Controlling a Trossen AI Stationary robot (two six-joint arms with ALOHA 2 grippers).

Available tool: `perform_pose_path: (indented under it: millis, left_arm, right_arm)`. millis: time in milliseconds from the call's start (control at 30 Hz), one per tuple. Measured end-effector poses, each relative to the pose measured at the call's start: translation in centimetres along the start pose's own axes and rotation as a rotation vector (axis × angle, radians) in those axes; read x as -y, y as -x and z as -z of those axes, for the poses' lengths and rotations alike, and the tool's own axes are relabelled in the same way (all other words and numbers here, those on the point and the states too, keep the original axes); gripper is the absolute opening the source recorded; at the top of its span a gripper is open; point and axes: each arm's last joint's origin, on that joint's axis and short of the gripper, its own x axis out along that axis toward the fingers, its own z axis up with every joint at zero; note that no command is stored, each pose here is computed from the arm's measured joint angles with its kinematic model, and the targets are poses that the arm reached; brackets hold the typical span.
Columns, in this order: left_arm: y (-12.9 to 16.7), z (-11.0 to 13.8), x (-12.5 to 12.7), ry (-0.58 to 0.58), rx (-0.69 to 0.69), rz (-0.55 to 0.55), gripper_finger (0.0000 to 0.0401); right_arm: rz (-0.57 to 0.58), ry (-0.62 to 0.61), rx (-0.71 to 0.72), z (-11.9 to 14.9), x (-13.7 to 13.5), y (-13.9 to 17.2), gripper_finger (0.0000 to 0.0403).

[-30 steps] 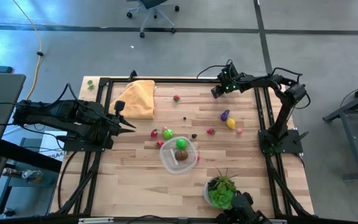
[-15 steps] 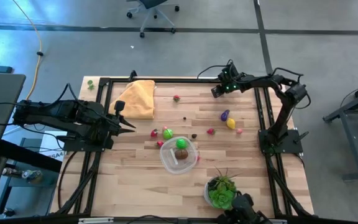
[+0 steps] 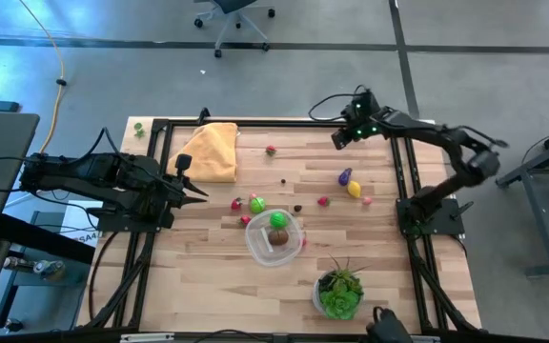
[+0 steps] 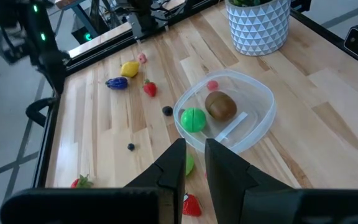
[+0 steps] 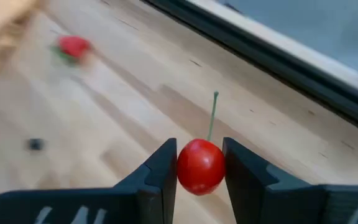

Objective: Pick and placing Produce into tupperware
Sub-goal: Put the red cherry into the transparent bin

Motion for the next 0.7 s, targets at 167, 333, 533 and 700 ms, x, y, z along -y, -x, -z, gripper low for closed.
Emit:
perform_pose_path:
  millis: [167, 333, 533, 700]
  left_arm:
    - [0.0, 0.0, 0.0, 0.000, 0.000, 0.000, 0.0051]
    - [0.0, 0.0, 0.0, 0.000, 0.000, 0.000, 0.0051]
    - [0.0, 0.0, 0.0, 0.000, 0.000, 0.000, 0.0051]
    - [0.0, 0.0, 0.0, 0.000, 0.000, 0.000, 0.0051]
  right_arm:
    - [-0.206, 0.064, 0.083, -0.1, -3.2, 4.2, 0.0093]
    - [-0.420, 0.106, 0.176, 0.2, -7.3, 8.1, 0.0093]
    - [-0.573, 0.145, 0.212, 1.8, -12.6, 10.3, 0.0093]
    - [-0.583, 0.192, 0.239, 3.6, -17.1, 10.3, 0.0093]
